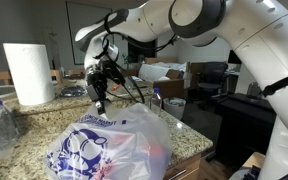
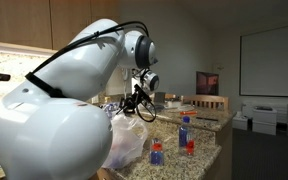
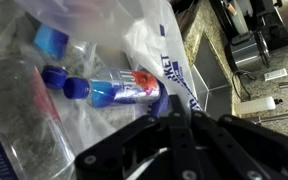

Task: Put the water bottles on the counter in the plastic bag

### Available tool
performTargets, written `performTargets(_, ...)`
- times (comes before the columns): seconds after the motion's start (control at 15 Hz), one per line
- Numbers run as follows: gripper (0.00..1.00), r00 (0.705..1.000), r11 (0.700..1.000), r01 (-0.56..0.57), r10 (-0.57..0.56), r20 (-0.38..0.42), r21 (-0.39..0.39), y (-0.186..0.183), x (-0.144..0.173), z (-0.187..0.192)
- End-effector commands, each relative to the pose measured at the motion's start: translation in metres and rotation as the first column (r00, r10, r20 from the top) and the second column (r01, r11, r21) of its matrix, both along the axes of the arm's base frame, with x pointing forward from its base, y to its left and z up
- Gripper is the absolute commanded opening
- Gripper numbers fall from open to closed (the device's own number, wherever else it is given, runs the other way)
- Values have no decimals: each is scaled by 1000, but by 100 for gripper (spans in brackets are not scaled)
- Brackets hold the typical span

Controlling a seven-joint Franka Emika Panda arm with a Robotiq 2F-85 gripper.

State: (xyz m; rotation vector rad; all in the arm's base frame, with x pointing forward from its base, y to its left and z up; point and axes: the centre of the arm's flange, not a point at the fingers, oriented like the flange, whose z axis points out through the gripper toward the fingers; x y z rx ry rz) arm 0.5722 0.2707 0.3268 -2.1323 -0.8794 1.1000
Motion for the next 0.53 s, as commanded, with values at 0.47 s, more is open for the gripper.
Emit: performTargets(0.47, 0, 957, 987, 81, -115, 266, 135, 55, 58, 47)
